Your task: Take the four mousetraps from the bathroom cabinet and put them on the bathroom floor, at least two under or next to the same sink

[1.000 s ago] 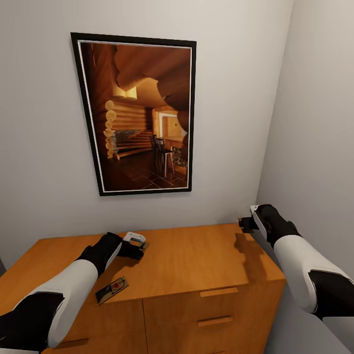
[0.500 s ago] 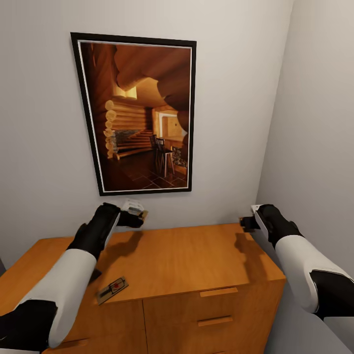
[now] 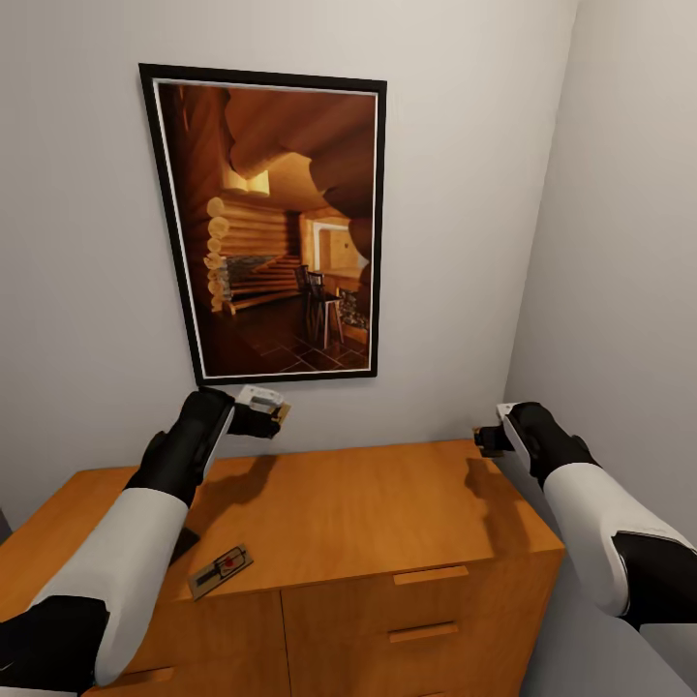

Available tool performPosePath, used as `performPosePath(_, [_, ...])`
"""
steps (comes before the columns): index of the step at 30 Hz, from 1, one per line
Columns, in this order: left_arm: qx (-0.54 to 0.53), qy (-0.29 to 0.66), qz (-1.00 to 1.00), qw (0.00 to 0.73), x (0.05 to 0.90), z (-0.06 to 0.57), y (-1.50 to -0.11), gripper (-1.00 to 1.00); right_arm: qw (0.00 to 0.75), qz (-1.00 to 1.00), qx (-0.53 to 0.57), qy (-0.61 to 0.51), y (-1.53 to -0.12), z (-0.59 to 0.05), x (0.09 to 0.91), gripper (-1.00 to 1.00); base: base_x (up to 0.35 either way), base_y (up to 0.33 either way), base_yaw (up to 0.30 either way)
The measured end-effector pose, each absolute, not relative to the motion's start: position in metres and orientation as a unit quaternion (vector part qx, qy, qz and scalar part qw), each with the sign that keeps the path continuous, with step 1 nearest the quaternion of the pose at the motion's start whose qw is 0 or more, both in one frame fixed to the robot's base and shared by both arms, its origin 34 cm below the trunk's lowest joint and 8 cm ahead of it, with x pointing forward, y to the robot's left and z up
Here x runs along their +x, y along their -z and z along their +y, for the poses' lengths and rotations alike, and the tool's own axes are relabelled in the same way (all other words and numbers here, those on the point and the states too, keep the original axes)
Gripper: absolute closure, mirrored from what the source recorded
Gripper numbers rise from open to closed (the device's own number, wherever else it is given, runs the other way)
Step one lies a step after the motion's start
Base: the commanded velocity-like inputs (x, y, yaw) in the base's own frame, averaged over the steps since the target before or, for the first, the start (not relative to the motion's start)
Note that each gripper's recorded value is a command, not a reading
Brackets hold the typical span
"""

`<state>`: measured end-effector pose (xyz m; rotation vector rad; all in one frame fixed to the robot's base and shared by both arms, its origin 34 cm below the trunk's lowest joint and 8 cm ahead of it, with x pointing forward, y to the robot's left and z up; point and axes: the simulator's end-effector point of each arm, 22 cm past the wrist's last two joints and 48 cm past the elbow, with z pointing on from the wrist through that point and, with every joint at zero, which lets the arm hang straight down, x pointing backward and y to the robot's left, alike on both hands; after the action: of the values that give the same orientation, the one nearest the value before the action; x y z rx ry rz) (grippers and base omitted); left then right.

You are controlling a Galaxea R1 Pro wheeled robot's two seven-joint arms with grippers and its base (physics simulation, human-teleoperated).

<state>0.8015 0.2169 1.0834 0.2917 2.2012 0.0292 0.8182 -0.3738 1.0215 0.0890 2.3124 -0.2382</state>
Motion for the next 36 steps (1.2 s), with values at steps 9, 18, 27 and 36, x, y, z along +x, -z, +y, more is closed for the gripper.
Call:
performPosePath(9, [0.117,-0.008,0.891,0.439,0.8,0.216,-1.079,1.0,0.397,0.912,0.035,0.094,-1.022,-0.374,0.818,1.0,0.0,0.0,0.0])
performPosePath(18, [0.117,-0.004,0.903,0.415,0.797,0.216,-1.056,1.0,0.398,0.912,0.036,0.095,-1.022,-0.374,0.819,1.0,0.0,0.0,0.0])
performPosePath(27, [0.114,0.0,0.913,0.391,0.794,0.217,-1.034,1.0,0.398,0.912,0.035,0.094,-1.022,-0.371,0.82,1.0,-0.179,0.0,0.0])
performPosePath(36, [0.112,0.0,0.919,0.379,0.792,0.22,-1.022,1.0,0.398,0.912,0.034,0.093,-1.022,-0.368,0.82,1.0,-0.336,0.0,0.0])
